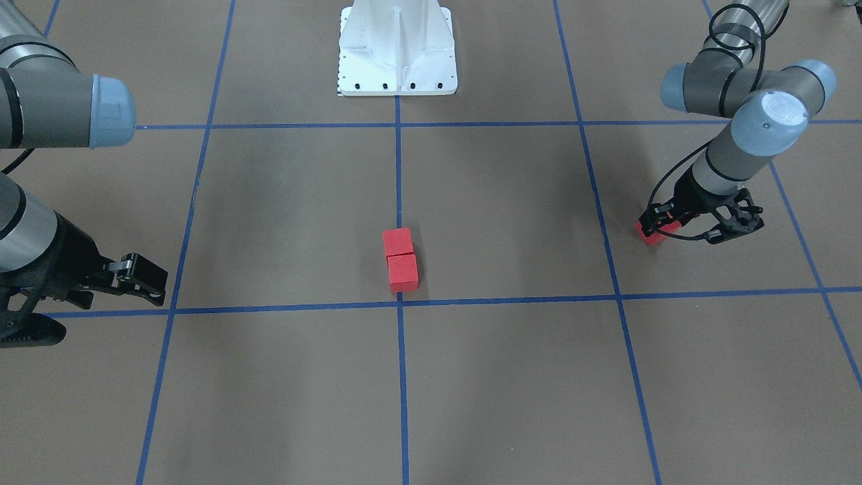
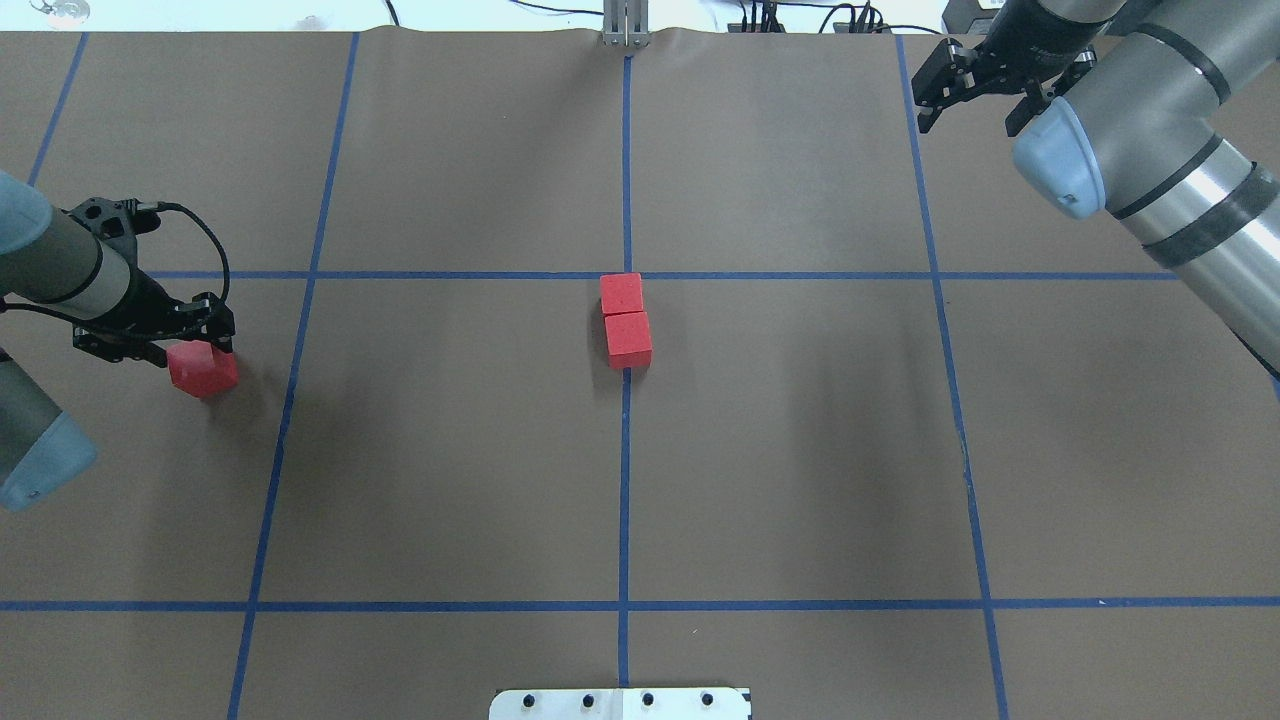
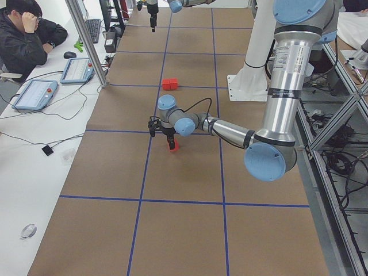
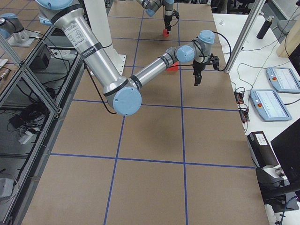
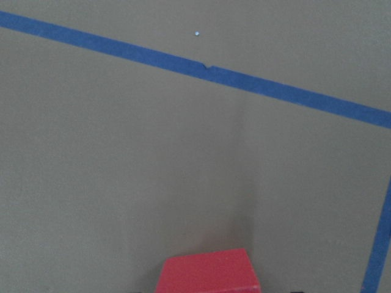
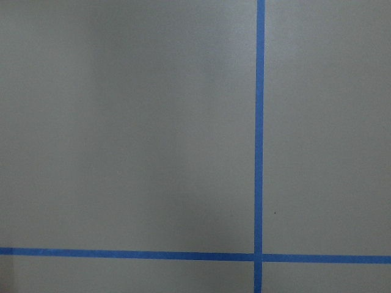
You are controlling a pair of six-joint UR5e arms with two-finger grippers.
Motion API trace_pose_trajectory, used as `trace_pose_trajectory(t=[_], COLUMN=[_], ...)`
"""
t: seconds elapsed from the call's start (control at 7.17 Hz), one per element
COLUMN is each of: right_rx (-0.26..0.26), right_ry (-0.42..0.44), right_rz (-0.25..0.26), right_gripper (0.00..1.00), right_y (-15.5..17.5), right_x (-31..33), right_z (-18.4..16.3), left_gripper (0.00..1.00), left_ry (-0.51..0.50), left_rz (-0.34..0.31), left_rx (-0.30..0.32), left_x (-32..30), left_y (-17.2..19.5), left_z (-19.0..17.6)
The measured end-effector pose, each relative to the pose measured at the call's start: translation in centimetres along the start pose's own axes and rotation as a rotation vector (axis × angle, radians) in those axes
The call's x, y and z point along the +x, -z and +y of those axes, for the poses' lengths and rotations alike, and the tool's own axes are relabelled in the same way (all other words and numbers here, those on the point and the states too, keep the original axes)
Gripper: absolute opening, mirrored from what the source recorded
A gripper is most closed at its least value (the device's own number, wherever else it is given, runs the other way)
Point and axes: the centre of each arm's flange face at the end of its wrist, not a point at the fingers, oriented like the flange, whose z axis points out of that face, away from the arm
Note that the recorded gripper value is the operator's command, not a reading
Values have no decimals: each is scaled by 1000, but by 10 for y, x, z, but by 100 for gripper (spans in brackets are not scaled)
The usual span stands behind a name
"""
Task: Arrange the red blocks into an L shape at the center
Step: 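Close the left gripper on the red cube and lift it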
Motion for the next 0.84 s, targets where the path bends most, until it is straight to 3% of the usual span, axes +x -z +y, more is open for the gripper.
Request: trace_pose_trajectory(t=[0.14, 0.42, 0.84], right_rx=[-1, -2, -1], right_ry=[0, -1, 2], right_rz=[0, 0, -3], right_gripper=[99, 99, 99], right_y=[-1, -2, 0], right_x=[2, 7, 8], right_z=[2, 7, 10], left_gripper=[0, 0, 0], left_ry=[2, 32, 94], left_rz=[0, 1, 28], left_rx=[5, 25, 80], left_x=[0, -13, -17], left_y=[1, 13, 65], left_z=[-1, -7, -29])
